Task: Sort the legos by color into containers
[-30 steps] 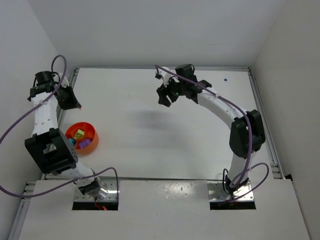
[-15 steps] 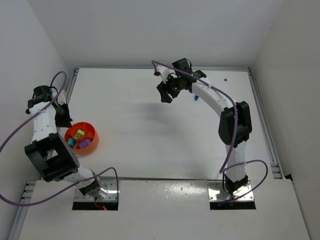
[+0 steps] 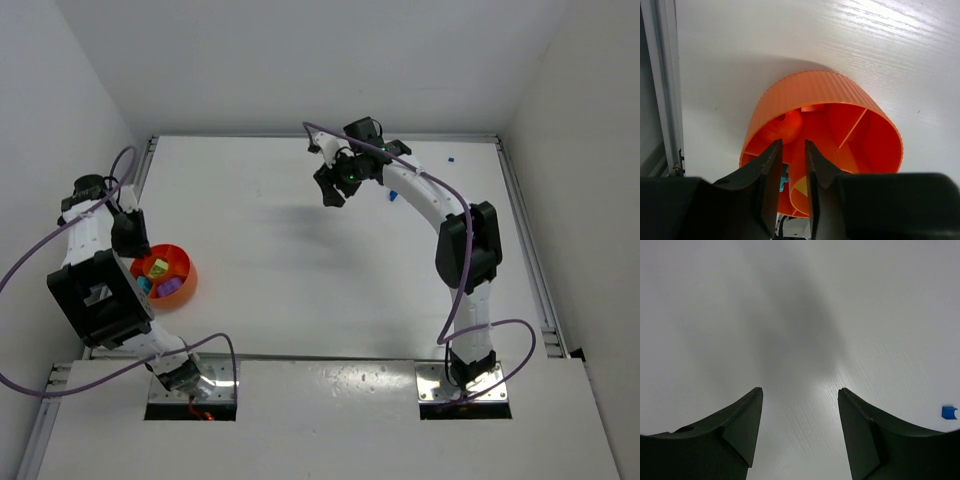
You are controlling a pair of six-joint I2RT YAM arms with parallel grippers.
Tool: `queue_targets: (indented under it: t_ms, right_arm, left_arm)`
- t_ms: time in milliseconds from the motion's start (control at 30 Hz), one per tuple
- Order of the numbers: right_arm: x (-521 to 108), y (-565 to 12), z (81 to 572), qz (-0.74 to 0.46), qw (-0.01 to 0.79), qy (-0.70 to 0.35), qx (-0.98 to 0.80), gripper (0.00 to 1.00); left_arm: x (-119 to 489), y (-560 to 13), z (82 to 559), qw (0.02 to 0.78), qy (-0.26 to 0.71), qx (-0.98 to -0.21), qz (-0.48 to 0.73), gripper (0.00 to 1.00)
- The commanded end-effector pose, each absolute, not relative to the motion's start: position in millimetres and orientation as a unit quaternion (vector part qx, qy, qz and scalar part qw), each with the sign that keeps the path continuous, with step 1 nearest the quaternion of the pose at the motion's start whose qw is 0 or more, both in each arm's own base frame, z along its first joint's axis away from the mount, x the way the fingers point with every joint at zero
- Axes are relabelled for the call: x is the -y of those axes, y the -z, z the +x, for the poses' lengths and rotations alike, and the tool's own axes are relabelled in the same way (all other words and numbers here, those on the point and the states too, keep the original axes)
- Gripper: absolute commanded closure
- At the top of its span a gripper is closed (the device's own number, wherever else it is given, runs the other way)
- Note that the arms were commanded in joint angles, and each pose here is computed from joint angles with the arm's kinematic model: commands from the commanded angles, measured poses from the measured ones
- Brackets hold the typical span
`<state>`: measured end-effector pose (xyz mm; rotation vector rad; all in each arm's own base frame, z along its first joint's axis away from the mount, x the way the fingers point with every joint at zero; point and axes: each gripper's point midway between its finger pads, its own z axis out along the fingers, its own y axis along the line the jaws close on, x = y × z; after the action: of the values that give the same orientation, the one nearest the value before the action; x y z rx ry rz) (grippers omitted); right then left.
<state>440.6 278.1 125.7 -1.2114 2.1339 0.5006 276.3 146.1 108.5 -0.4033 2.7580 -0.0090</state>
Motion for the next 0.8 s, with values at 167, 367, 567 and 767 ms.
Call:
queue_targets:
  t_ms: [167,367,567,767]
  right_arm:
    - [-276.7,-137.7,454.2,-0.445,0.346,-0.172,-0.807,0.38]
    - [-241.5,-140.4,474.4,-0.362,0.358,-0.15,-0.848,0.41]
    - [-175.6,-137.7,510.8,-0.29,0.37,-0.089,-0.878,0.42]
    - [-105.4,-104.0,551.8,-0.23,0.336,-0.026,-0.913,0.4]
  left_arm:
    - [-149.1,-139.0,301.5,0.234,0.009,-0.965,-0.121,0.64]
    - [-133.3,-222.3,335.3,0.371,0.042,-0.925,-0.078,0.61]
    - [-110.9,-347.3,366.3,0.545,0.072,-0.835,-0.031,0.07]
    - [-82.7,-370.7,393.7,0.551,0.205,-0.807,-0.042,0.01]
